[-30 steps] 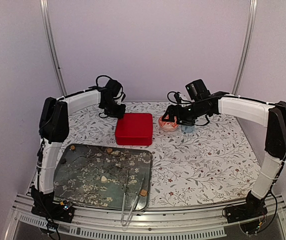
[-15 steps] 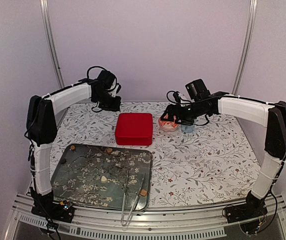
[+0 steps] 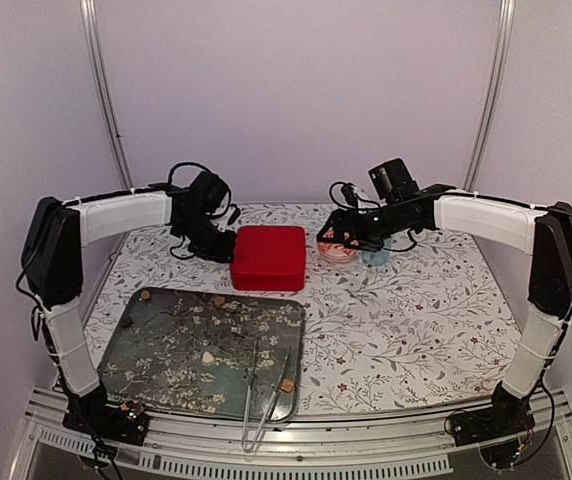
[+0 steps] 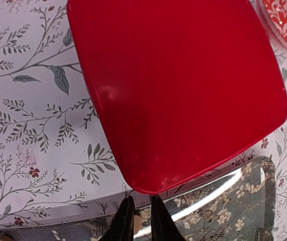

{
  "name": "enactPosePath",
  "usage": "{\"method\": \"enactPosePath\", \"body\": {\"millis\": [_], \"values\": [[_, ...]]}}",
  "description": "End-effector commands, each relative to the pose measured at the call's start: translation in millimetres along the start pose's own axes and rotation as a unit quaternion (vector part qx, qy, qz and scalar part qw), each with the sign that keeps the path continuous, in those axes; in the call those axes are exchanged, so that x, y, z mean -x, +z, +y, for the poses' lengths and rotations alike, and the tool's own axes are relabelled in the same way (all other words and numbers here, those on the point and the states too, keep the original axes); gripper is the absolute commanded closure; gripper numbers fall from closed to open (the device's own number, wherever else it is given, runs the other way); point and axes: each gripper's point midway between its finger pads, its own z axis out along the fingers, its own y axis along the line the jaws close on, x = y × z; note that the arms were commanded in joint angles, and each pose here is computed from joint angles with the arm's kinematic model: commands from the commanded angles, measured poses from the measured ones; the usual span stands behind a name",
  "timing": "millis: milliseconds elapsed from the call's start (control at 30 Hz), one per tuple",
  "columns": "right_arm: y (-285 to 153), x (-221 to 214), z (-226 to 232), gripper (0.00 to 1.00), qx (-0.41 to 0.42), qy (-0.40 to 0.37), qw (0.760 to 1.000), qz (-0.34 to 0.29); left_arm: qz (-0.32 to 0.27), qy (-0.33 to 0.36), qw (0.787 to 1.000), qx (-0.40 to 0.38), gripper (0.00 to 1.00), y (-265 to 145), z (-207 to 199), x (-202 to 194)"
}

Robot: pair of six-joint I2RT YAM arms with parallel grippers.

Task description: Pack the chocolate

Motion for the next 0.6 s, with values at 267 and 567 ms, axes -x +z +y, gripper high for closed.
{"method": "enactPosePath", "body": {"millis": [267,567], "values": [[13.1,-8.1,3.7,0.1,0.01,-0.008,1.0,0.013,-0.004,0.0,1.0,-0.026,0.86,2.4,-13.0,-7.1],[10.3,-6.0,4.1,0.1,0.008,-0.01,1.0,0.009,-0.03,0.003,0.999,-0.026,0.87,-12.4,-18.4,26.6]]}}
